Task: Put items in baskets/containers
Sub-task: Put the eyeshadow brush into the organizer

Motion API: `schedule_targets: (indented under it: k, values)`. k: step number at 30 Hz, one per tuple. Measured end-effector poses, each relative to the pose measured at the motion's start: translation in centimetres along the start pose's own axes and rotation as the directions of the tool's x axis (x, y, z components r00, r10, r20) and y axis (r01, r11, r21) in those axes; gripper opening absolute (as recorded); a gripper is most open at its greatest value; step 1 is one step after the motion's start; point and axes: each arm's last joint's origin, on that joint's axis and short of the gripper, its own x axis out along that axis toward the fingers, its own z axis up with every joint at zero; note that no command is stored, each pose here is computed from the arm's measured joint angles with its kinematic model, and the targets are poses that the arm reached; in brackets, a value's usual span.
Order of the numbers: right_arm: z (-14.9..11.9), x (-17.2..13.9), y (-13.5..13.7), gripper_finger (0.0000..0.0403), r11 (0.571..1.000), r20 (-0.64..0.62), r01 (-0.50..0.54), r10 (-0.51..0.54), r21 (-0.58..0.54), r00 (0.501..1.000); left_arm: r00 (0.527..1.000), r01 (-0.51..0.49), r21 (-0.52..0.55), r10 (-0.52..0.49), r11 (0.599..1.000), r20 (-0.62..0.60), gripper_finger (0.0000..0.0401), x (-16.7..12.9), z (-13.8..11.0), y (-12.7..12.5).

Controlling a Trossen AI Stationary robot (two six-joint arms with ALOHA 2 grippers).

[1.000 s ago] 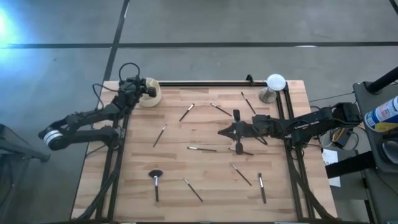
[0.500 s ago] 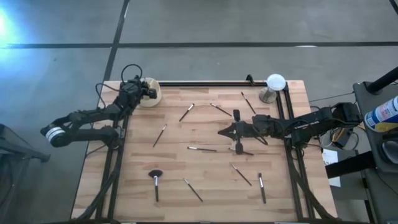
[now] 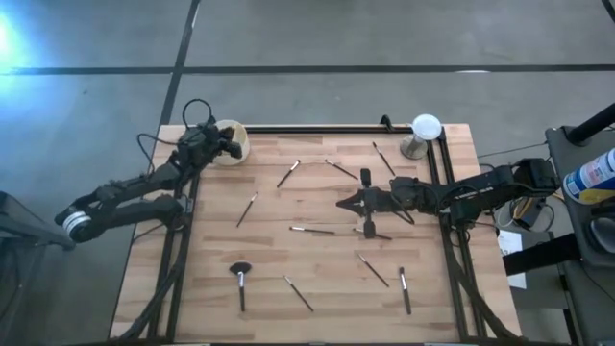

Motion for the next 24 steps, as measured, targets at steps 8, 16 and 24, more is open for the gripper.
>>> schedule_targets:
  k: [8, 16, 24]
  values:
    - [0.3, 0.1, 0.0, 0.0009, 1.000, 0.007, 0.001, -0.001, 0.000, 1.000, 0.955, 0.297, 0.078, -0.296, 0.952, -0.019, 0.0034, -1.5, 0.1, -2.8]
    - [-0.5, 0.0, 0.0, 0.0008, 1.000, -0.061, 0.002, -0.002, 0.001, 0.998, 0.839, 0.543, 0.246, -0.517, 0.803, -0.167, 0.0002, -3.6, -2.1, -7.5]
    - [-0.6, 0.0, 0.0, 0.0009, 0.999, -0.067, 0.018, -0.021, -0.044, 0.998, 0.743, 0.669, 0.276, -0.620, 0.690, -0.253, 0.0000, -6.6, -4.0, -11.4]
